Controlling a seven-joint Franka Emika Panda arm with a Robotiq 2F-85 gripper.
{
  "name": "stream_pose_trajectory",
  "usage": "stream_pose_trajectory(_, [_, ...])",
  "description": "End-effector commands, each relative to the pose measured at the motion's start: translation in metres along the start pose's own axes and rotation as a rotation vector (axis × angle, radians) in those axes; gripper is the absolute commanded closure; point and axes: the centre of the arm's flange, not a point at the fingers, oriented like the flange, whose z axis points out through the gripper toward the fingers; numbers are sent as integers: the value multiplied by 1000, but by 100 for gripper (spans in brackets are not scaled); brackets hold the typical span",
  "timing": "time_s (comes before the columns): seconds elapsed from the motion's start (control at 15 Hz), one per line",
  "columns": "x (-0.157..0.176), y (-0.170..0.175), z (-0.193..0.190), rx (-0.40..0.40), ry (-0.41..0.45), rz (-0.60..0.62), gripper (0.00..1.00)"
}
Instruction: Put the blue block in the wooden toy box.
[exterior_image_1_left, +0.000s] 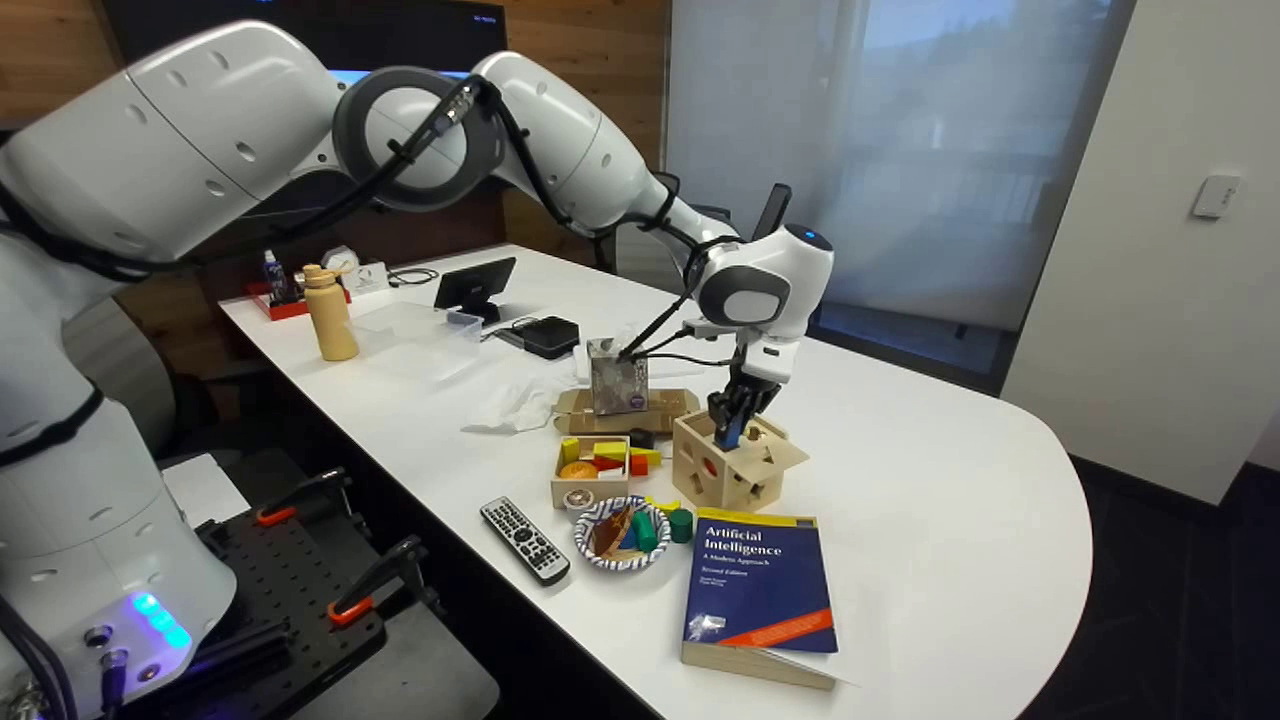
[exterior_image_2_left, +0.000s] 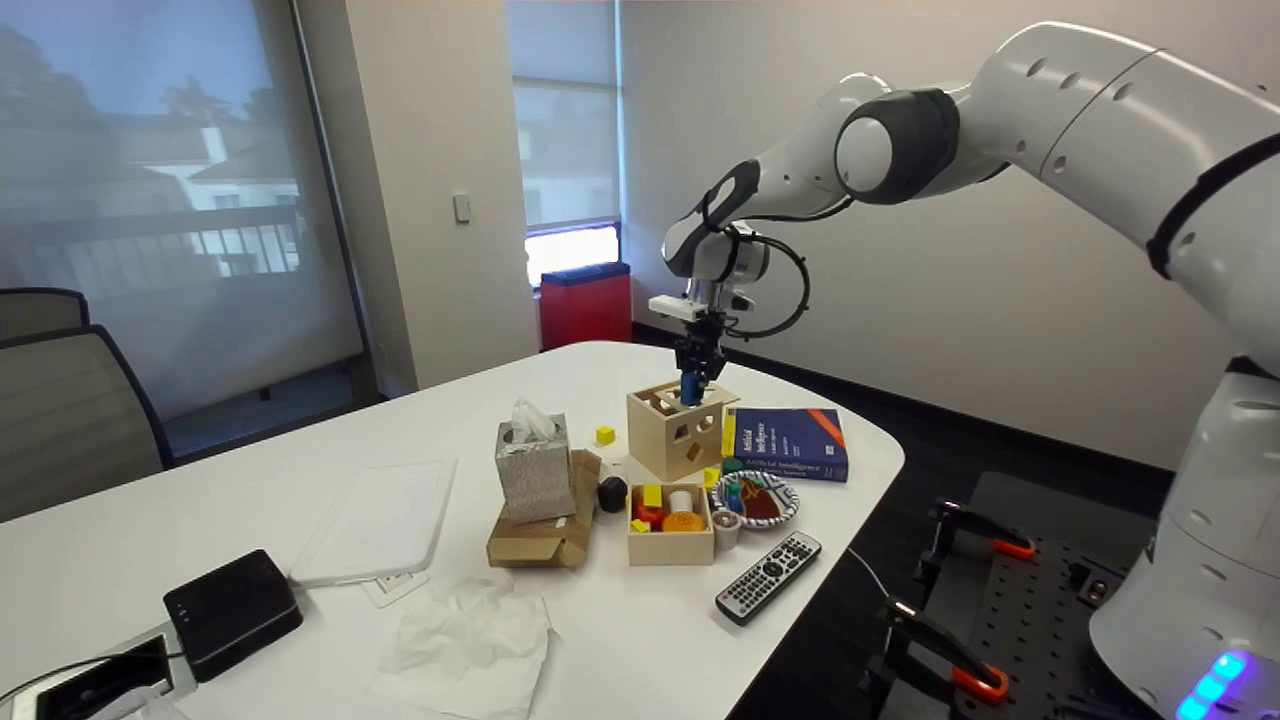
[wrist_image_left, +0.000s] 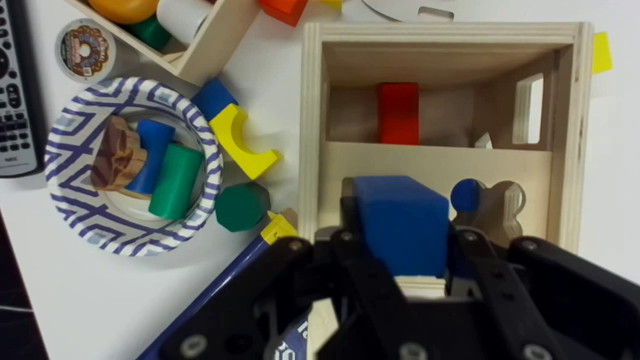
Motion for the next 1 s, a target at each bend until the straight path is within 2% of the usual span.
stream_pose_trajectory(0.0, [-1,-3,-7,0,52,54,91])
stream_pose_trajectory(0.27, [3,-5,-6,-10,80,79,91])
stream_pose_trajectory(0.93, [-4,-10,7,-41,77,52,91])
